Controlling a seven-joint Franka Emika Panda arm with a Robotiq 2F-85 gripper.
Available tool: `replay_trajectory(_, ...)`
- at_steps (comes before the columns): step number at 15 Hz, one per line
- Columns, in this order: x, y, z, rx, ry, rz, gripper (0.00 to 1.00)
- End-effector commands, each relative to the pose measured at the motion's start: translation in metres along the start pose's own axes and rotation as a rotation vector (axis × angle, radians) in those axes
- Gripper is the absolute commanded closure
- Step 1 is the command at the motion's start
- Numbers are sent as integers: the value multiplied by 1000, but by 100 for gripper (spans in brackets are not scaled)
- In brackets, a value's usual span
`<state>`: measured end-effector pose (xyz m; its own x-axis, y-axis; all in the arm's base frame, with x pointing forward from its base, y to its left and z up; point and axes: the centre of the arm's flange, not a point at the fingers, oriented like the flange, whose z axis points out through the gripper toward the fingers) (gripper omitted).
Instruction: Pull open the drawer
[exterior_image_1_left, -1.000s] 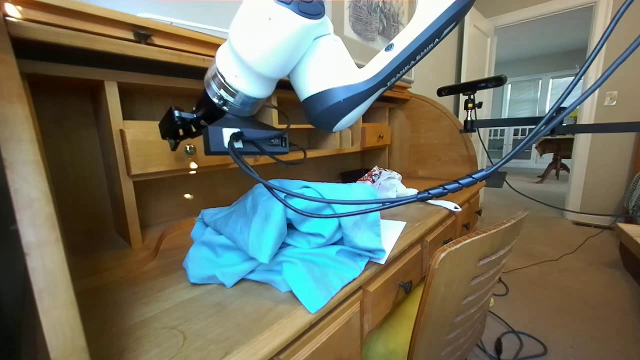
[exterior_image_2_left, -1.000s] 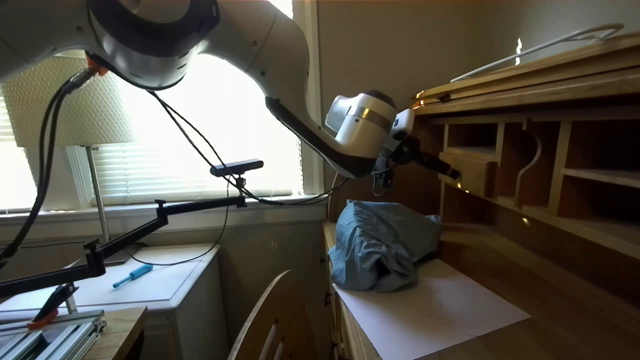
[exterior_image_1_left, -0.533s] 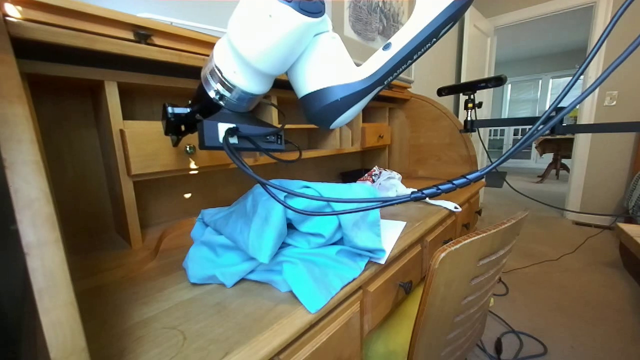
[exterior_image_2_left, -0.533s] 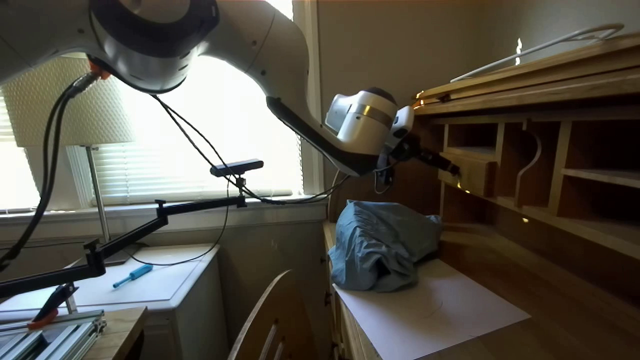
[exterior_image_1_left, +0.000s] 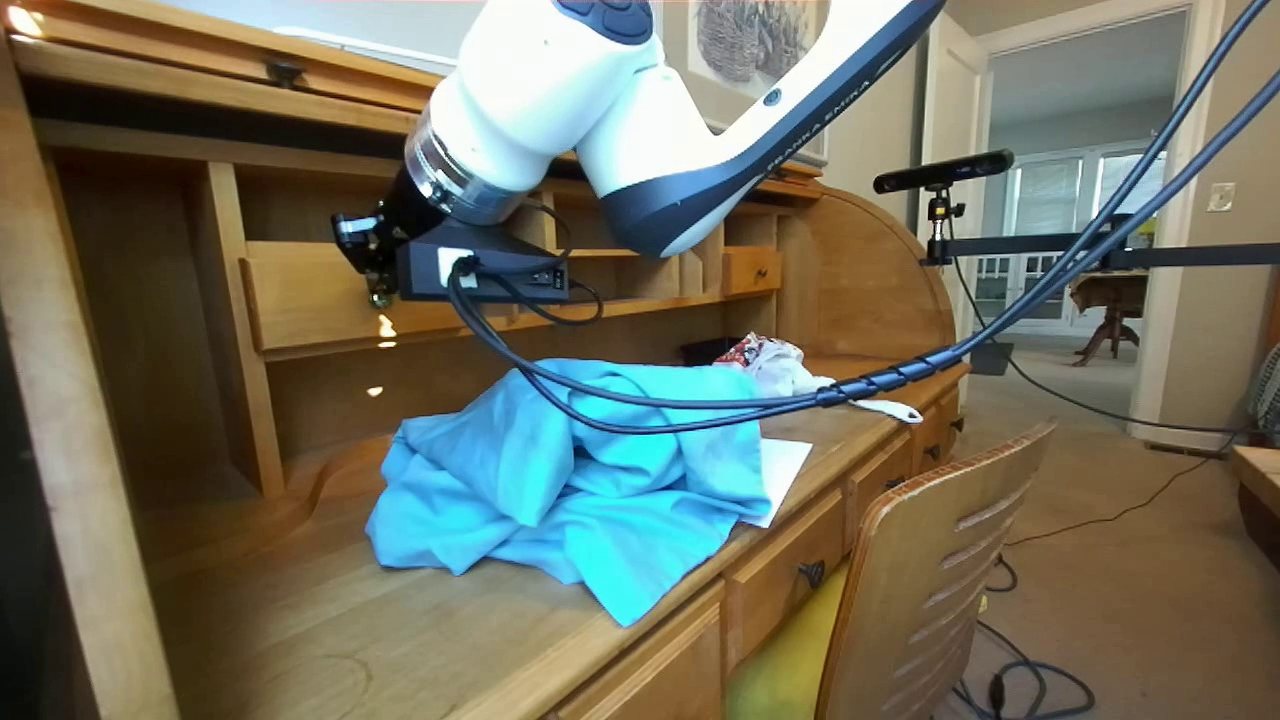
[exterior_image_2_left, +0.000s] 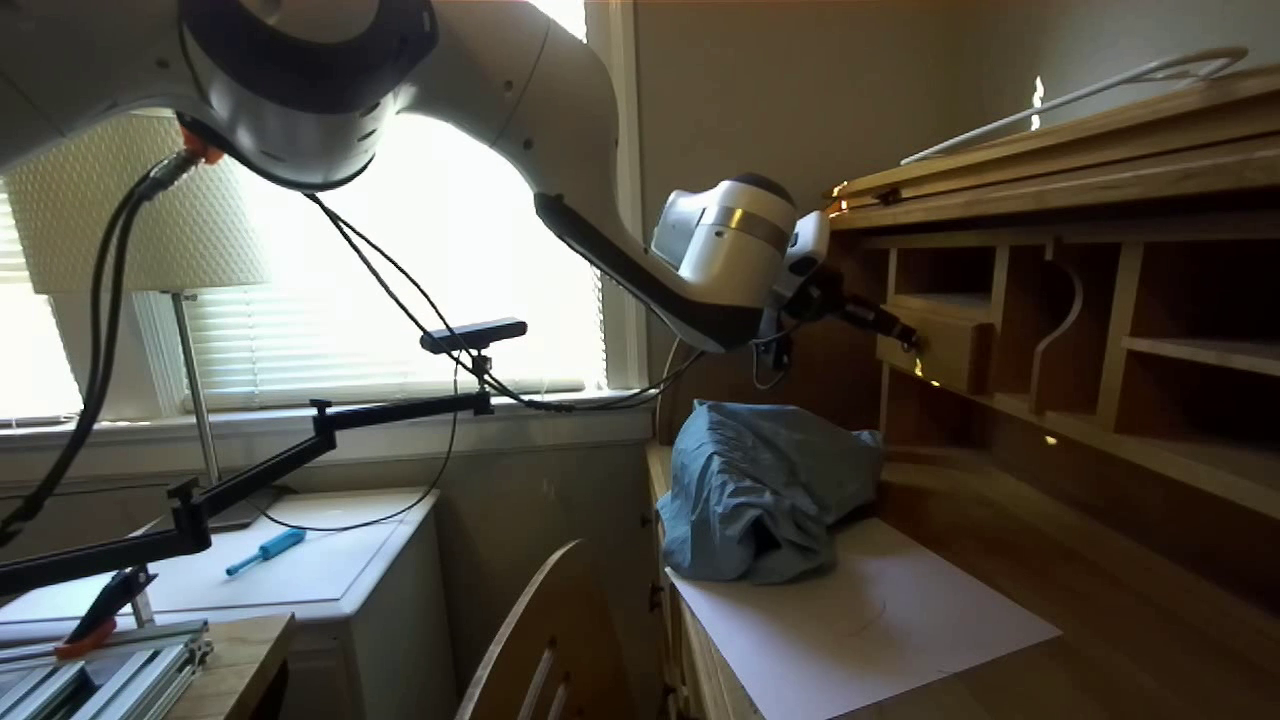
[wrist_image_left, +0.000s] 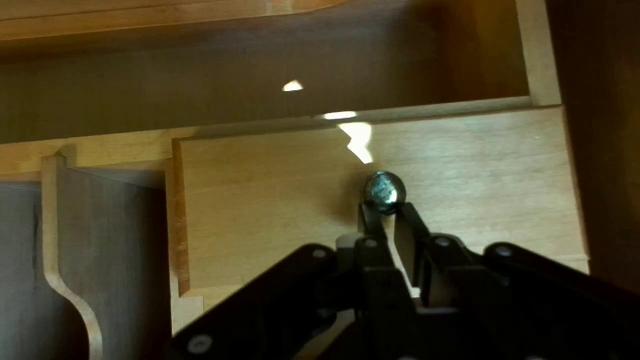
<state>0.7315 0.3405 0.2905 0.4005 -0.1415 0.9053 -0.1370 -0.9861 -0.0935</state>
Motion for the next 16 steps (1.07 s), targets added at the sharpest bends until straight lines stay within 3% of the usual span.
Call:
replay_trajectory(1,-5,0,4,21,30,5,78)
replay_trajectory(2,-6,0,4,19,29,5,74)
replay_trajectory(4,-7,0,4,14,27,3,75)
replay_trajectory(6,-8,1,5,12,26,1,62)
replay_trajectory(10,-13,2,8,11,25,-4,55)
replay_trajectory(14,-17,2,11,13,21,-7,64)
replay_trajectory(15,-18,1,12,14,23,-9,79)
replay_trajectory(16,-19,1,12,15,26,-11,83)
